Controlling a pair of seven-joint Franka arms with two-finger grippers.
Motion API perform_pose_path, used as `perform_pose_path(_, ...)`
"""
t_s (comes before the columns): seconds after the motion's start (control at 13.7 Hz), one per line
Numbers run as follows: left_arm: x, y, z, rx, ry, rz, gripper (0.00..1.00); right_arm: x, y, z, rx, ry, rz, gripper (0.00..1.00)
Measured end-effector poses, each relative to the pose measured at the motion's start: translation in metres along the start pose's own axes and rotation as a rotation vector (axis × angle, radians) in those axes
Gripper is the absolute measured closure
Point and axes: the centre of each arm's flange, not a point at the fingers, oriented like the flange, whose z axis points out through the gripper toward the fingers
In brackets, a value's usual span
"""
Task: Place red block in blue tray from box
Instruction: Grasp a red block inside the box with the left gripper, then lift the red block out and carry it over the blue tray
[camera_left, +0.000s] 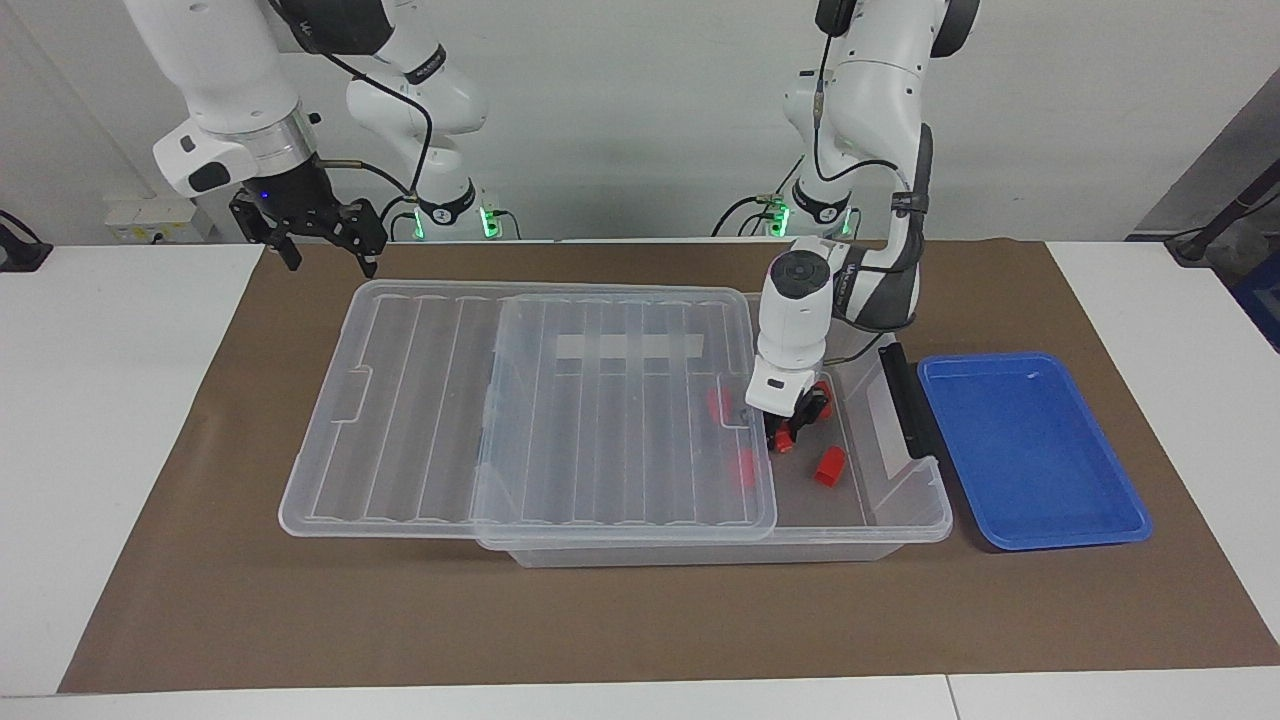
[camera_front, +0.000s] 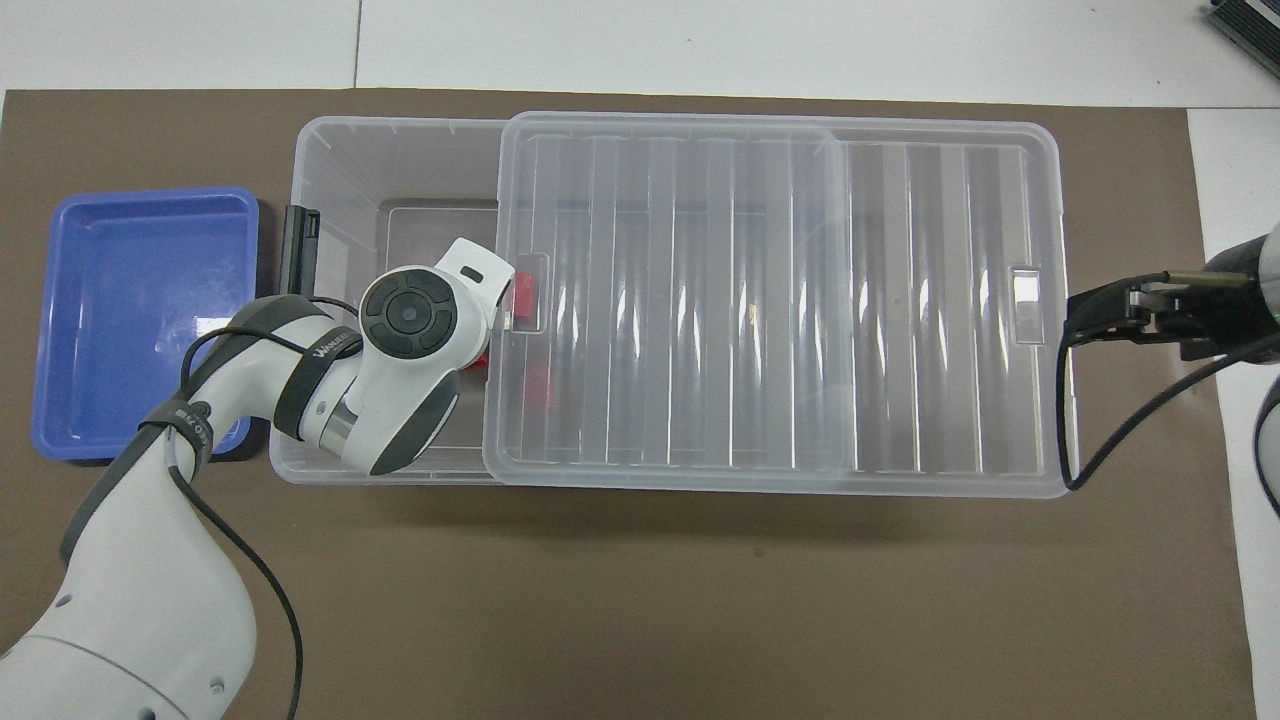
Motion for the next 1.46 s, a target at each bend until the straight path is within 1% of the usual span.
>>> perform_pose_path(0.22, 0.008, -0.004, -0.004, -0.014, -0.005, -0.041, 0.66, 0.001, 0.000, 0.001, 0.001, 0.002, 0.000, 0.02)
perform_pose_path(0.37, 0.023, -0.014, -0.017, -0.024, -0.039, -0.110, 0.66, 0.001, 0.000, 0.001, 0.000, 0.002, 0.000, 0.02)
perform_pose_path(0.51, 0.041, -0.027, -0.051, 0.000, -0.065, -0.151, 0.66, 0.001, 0.000, 0.002, 0.000, 0.001, 0.000, 0.02)
perform_pose_path(0.66, 0.058, -0.045, -0.104, 0.047, -0.097, -0.151, 0.66, 0.001, 0.000, 0.002, 0.000, -0.001, 0.000, 0.02)
perform_pose_path(0.73, 0.067, -0.064, -0.134, 0.073, -0.125, -0.118, 0.66, 0.001, 0.000, 0.003, 0.000, -0.002, 0.000, 0.02)
perform_pose_path(0.8, 0.077, -0.090, -0.160, 0.085, -0.163, -0.077, 0.66, 0.001, 0.000, 0.004, -0.001, -0.003, 0.000, 0.02)
perform_pose_path(0.88, 0.089, -0.121, -0.182, 0.068, -0.201, -0.039, 0.66, 0.001, 0.000, 0.004, -0.001, -0.005, -0.001, 0.02)
perform_pose_path(0.95, 0.100, -0.154, -0.199, 0.034, -0.225, -0.009, 0.66, 0.001, 0.000, 0.005, -0.001, -0.007, -0.001, 0.02)
perform_pose_path(1.02, 0.109, -0.181, -0.208, 0.005, -0.235, 0.013, 0.66, 0.001, 0.000, 0.007, -0.002, -0.010, -0.001, 0.02)
perform_pose_path(1.1, 0.113, -0.198, -0.211, -0.010, -0.239, 0.033, 0.66, 0.000, 0.000, 0.008, -0.002, -0.012, -0.001, 0.02)
perform_pose_path(1.24, 0.116, -0.206, -0.208, -0.018, -0.246, 0.088, 0.66, 0.000, 0.000, 0.008, -0.003, -0.014, -0.001, 0.02)
perform_pose_path(1.39, 0.120, -0.220, -0.203, -0.022, -0.250, 0.195, 0.66, 0.000, 0.000, 0.009, -0.003, -0.015, -0.001, 0.02)
perform_pose_path(1.46, 0.126, -0.237, -0.200, -0.019, -0.239, 0.249, 0.66, 0.000, 0.000, 0.010, -0.003, -0.016, -0.001, 0.02)
